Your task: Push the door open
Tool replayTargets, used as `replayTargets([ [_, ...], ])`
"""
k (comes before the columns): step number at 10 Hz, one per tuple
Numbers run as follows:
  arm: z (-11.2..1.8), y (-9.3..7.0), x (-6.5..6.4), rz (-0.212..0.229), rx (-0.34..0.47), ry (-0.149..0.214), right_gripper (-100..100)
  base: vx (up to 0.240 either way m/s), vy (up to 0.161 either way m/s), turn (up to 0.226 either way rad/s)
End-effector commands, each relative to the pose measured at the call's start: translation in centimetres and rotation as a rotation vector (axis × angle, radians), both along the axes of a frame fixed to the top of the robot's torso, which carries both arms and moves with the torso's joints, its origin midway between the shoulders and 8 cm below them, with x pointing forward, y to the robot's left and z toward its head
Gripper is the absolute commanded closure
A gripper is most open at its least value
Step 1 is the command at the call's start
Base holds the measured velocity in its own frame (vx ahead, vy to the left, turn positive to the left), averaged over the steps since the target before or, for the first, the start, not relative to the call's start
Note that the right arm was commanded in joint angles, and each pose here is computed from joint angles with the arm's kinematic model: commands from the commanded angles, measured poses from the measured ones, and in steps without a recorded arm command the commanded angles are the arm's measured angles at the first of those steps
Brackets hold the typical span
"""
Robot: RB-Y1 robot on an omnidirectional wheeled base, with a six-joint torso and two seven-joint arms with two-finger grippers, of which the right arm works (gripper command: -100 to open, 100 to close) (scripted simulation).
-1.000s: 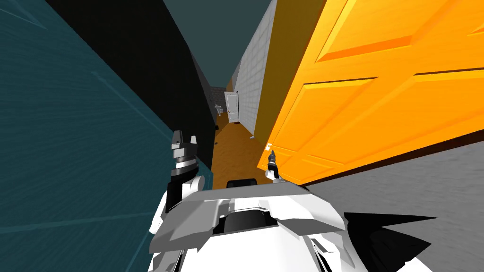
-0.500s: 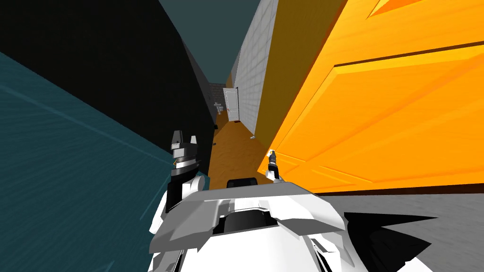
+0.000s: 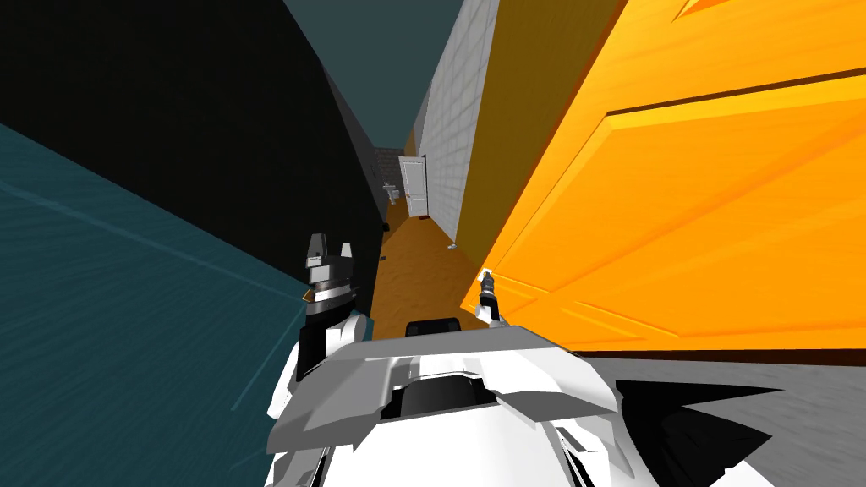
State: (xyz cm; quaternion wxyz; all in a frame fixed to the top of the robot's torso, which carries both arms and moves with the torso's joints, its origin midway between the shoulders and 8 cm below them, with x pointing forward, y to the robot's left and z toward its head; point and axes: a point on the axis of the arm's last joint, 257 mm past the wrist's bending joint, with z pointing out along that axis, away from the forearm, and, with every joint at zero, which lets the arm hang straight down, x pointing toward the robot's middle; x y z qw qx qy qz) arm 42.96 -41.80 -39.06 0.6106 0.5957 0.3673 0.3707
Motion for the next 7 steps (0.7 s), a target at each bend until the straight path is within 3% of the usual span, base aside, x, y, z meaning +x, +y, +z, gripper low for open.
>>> replayTargets([
  [1,-0.2,0.1,-0.1,0.000,0.002,0.003,100,-0.016,0.010,-0.002],
  [3,-0.2,0.1,-0.1,0.000,0.002,0.003,100,-0.005,0.003,-0.001],
  [7,-0.1,-2.5,-1.0,-0.058,0.000,0.010,100,0.156,-0.005,-0.039],
])
